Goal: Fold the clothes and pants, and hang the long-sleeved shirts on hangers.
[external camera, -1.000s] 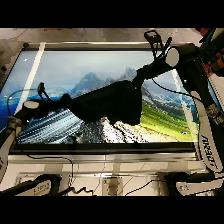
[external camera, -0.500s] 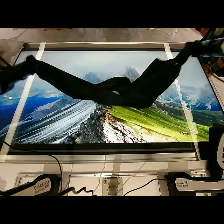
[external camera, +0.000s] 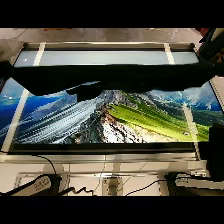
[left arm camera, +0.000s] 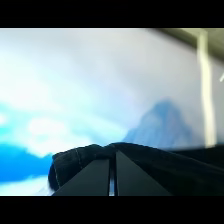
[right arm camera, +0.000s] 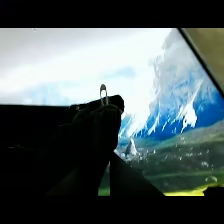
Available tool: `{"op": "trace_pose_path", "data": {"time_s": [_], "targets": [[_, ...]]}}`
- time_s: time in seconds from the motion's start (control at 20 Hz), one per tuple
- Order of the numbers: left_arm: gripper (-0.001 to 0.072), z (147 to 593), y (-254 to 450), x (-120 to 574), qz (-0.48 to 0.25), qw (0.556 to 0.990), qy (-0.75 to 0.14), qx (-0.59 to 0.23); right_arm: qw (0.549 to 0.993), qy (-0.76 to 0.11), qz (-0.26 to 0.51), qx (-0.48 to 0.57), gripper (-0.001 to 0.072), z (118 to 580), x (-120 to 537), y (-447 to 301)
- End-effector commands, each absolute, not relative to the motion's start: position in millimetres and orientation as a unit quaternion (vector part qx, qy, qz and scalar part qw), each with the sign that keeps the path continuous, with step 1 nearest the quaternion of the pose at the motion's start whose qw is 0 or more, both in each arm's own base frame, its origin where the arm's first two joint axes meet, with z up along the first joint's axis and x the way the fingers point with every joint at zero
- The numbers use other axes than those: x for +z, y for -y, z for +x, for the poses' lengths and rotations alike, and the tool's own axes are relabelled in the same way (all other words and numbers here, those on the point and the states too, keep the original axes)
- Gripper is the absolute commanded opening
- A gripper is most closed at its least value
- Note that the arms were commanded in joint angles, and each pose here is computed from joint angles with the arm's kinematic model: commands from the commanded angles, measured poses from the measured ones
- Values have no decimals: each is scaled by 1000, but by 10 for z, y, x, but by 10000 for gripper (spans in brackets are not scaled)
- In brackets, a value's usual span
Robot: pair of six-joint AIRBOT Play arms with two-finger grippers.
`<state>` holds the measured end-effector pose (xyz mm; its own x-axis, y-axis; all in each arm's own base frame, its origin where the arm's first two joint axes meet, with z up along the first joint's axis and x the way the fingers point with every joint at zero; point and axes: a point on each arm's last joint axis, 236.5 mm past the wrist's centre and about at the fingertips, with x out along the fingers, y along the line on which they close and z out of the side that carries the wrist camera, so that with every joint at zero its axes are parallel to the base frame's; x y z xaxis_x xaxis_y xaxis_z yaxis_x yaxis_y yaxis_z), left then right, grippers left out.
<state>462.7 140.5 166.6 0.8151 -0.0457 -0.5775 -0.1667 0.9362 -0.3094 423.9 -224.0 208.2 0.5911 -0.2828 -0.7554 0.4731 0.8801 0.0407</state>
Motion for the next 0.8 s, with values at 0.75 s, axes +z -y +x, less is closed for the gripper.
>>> {"op": "trace_pose_path", "data": {"time_s": [0.75], "targets": [[26,1688,-1682,-629,-26,599,-789,133,588,-794,106,-111,41,1489,-260,1256]]}}
